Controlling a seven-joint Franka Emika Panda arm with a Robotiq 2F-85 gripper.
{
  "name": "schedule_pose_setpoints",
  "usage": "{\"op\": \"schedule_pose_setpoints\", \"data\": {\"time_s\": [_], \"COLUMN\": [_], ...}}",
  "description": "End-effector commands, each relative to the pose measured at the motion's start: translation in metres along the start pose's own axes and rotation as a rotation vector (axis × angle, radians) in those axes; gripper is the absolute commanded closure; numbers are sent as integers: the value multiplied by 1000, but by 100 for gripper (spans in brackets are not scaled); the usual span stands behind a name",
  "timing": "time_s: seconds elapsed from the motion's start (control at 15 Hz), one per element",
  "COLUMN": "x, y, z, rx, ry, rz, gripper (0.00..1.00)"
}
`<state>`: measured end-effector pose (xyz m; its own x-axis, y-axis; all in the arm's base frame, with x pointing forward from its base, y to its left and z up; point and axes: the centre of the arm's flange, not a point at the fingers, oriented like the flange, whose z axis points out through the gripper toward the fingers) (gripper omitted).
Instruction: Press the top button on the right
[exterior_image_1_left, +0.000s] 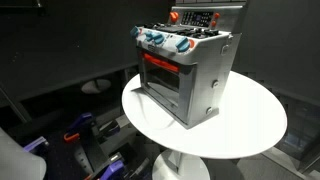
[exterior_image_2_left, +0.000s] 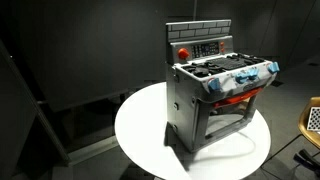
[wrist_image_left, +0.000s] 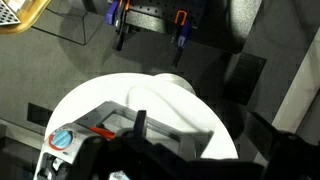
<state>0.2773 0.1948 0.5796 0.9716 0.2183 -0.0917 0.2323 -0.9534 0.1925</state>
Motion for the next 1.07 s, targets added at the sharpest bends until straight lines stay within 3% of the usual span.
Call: {"op": "schedule_pose_setpoints", "data": {"time_s": [0.0, 0.47, 1.0], "x": [0, 18, 86], "y": [0, 7, 47], "z": [0, -17, -50], "rx": [0, 21, 104], "ry": [0, 59, 181], "rz": [0, 42, 144], "gripper": [0, 0, 0]}}
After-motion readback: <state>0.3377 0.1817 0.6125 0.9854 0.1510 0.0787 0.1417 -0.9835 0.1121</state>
